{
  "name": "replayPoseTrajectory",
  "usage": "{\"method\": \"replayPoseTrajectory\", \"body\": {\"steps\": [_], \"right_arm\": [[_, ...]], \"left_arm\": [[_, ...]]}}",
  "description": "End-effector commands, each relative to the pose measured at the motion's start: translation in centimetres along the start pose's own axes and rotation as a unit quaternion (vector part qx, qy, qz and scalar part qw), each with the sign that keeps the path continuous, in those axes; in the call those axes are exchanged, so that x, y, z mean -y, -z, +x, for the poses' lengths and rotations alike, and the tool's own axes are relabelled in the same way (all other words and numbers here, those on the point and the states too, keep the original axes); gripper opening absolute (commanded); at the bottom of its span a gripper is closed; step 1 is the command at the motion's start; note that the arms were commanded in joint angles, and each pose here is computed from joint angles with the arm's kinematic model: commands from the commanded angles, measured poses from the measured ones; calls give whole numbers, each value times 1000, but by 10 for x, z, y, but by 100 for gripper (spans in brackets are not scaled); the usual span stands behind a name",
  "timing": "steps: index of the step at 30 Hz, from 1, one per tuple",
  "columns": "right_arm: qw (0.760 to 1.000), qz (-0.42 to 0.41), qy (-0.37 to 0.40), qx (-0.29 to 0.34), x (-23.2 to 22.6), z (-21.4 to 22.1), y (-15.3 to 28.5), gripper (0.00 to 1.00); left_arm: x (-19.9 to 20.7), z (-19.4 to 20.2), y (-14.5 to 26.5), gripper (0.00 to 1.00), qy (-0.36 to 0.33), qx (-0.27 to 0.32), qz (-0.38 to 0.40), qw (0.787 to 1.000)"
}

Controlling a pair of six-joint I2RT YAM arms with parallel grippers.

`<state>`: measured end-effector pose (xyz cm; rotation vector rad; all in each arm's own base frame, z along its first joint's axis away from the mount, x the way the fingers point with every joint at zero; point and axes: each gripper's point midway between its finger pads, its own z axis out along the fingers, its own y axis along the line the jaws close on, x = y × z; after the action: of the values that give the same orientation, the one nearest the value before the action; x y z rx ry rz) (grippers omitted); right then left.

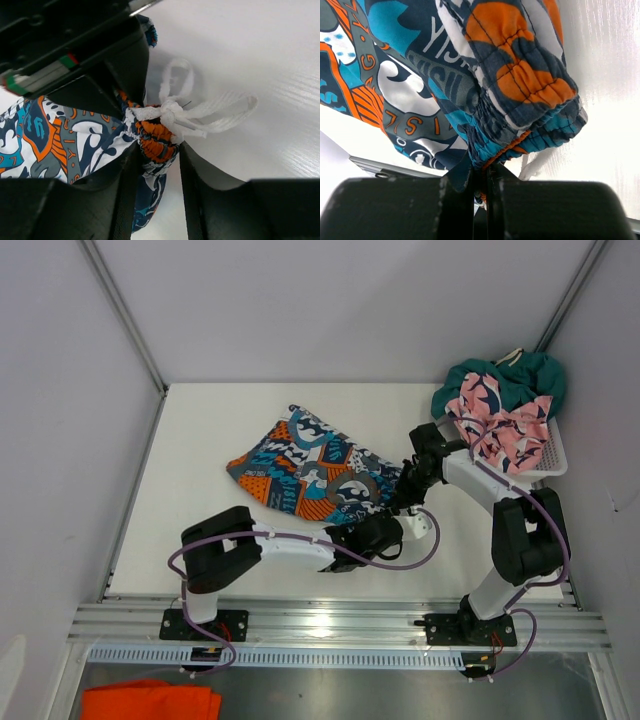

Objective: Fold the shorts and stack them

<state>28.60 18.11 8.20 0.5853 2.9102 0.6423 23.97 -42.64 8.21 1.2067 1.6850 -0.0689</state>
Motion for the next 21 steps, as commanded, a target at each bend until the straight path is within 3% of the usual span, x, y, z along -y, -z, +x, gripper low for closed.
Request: {"method": "replayPoseTrajectory", "body": {"steps": [1, 6, 14, 17, 20, 21], "right_arm": [[1000, -20, 8, -16, -8, 2, 7, 2], [999, -26, 8, -19, -9, 0, 8, 2], [999, -32, 13, -27, -6, 0, 8, 2], [999, -35, 14, -29, -5, -1, 10, 2], [999, -37, 16, -29, -5, 0, 14, 3], [999, -37, 16, -28, -4, 0, 15, 3]], "left_arm": [[-4, -8, -2, 40, -13, 3, -8, 1000], [4, 0, 6, 62, -16, 4, 17, 1000], [14, 16, 9, 70, -29, -4, 35, 999], [7, 21, -1, 64, -42, -22, 4, 999], [7, 26, -13, 46, -51, -35, -19, 998], [5, 23, -15, 35, -46, -30, -29, 998]]}}
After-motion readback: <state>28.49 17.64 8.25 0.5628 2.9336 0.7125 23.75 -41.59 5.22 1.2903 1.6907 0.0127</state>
